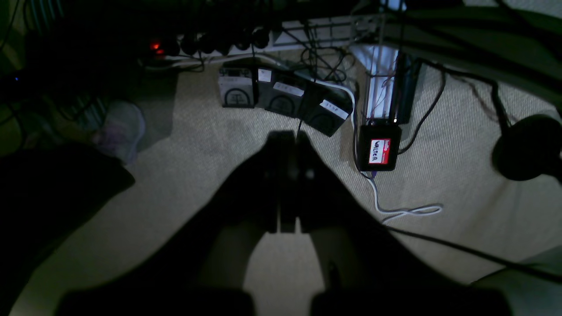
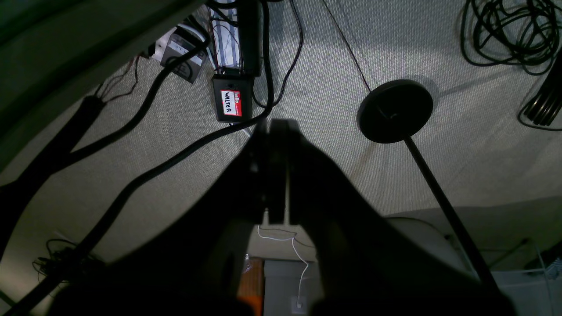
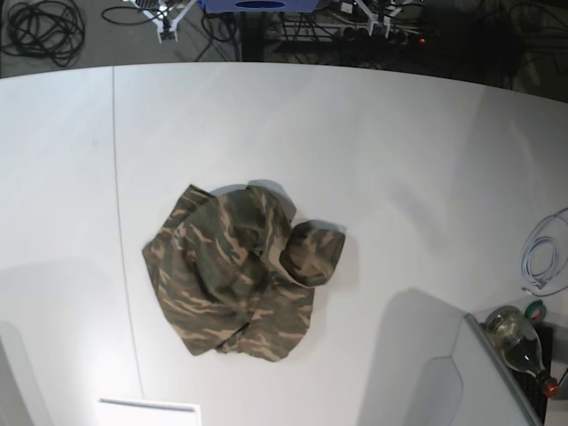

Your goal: Layout the t-shirt on the table in an organized manner, then fold the t-shirt properly

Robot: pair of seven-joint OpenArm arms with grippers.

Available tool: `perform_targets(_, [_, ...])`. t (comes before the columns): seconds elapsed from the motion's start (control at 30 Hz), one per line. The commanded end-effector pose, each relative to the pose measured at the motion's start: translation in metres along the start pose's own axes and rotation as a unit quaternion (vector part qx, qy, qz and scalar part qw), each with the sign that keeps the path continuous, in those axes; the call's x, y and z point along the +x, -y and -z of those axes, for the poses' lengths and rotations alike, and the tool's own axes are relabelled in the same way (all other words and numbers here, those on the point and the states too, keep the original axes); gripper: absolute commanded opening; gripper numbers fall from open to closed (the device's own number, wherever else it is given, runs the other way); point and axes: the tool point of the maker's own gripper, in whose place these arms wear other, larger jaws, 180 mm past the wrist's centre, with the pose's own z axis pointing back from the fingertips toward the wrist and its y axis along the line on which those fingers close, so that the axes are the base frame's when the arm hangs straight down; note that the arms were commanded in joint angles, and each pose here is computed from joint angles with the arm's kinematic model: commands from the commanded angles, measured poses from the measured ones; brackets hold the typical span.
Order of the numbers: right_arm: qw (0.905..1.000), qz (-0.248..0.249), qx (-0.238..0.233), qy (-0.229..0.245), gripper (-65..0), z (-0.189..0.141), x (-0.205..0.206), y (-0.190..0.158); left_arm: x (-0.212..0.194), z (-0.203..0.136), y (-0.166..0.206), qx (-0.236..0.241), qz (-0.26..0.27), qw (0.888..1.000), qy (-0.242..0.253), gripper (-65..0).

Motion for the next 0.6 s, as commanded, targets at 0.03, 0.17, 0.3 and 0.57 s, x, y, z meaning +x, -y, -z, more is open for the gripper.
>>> perform_targets(0.03, [1.0, 0.002, 0.0, 0.0, -65.0, 0.0, -0.003, 0.001, -0.01, -0.003, -0.005, 0.004, 0.002, 1.0, -0.006, -65.0])
perform_targets(0.17, [1.0, 0.002, 0.0, -0.007, -65.0, -0.001, -0.011, 0.001, -0.011, -0.004, -0.013, 0.009, 0.005, 1.0, -0.004, -65.0])
perform_targets(0.3, [1.0, 0.002, 0.0, 0.002, -65.0, -0.003, -0.014, 0.001, -0.011, -0.005, -0.012, 0.008, 0.006, 1.0, 0.002, -65.0])
perform_targets(0.57, [0.9985, 0.005, -0.004, 0.055, -65.0, -0.031, -0.013, 0.001, -0.014, -0.028, -0.025, 0.013, 0.025, 0.998, 0.063, -65.0])
